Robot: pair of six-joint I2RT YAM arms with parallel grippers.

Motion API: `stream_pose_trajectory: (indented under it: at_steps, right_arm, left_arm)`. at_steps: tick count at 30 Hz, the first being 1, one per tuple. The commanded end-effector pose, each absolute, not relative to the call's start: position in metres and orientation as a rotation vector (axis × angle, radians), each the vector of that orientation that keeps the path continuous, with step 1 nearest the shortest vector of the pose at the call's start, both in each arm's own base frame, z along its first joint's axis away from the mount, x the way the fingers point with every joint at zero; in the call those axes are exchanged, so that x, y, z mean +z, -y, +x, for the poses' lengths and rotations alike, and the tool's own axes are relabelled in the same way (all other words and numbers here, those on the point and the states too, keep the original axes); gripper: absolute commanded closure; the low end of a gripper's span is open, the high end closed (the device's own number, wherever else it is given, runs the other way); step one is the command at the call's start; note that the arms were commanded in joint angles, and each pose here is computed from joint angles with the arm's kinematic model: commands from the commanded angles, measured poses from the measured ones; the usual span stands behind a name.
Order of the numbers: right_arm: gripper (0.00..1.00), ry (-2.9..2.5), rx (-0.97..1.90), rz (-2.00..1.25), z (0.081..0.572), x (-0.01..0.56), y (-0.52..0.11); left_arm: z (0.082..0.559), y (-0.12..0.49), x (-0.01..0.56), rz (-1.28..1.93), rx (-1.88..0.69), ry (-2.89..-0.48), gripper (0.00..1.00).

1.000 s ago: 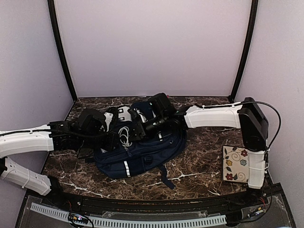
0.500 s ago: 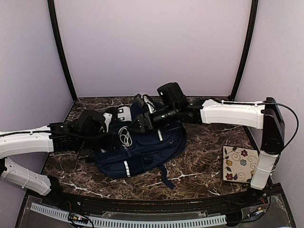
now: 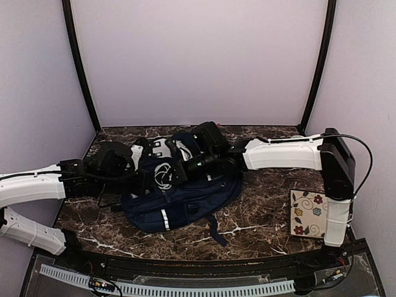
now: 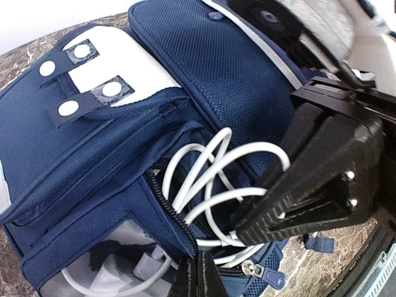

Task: Pack the student bag
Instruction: Place the charger in the lower front pocket of the bag.

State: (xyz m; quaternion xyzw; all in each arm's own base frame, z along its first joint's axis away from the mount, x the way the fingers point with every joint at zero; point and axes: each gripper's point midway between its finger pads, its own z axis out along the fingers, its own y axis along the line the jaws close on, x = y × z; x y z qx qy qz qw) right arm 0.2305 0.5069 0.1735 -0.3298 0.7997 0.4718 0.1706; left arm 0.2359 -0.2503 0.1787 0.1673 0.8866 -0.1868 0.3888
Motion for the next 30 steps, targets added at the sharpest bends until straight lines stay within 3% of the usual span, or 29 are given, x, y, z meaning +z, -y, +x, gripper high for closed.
stream_pose_trajectory:
  at_steps: [1,9,13,20,26,30]
  right_arm:
    - [1.0,-2.227,1.415,-0.853,0.251,0.177,-0.524]
    - [1.0,-2.316,1.594,-0.908,0.232,0.129,-0.555]
    - [1.0,-2.341,1.669,-1.071,0.208,0.109,-0.569]
    - [0.99,-2.386,1.625,-1.034,0.217,0.097,-0.559]
    - [0.67,-2.33,1.479,-0.98,0.236,0.151,-0.527]
    - [0.56,-2.268,1.453,-0.97,0.236,0.192,-0.509]
  left_arm:
    - [0.229,0.263,0.213,0.523,-0.588,-2.124,1.0]
    - [0.237,0.295,0.275,0.638,-0.685,-1.881,1.0]
    - [0.241,0.304,0.275,0.635,-0.723,-1.868,1.0]
    - [0.263,0.265,0.257,0.452,-0.674,-1.9,1.0]
    - [0.261,0.248,0.192,0.43,-0.585,-2.115,1.0]
    - [0.254,0.237,0.17,0.406,-0.553,-2.187,1.0]
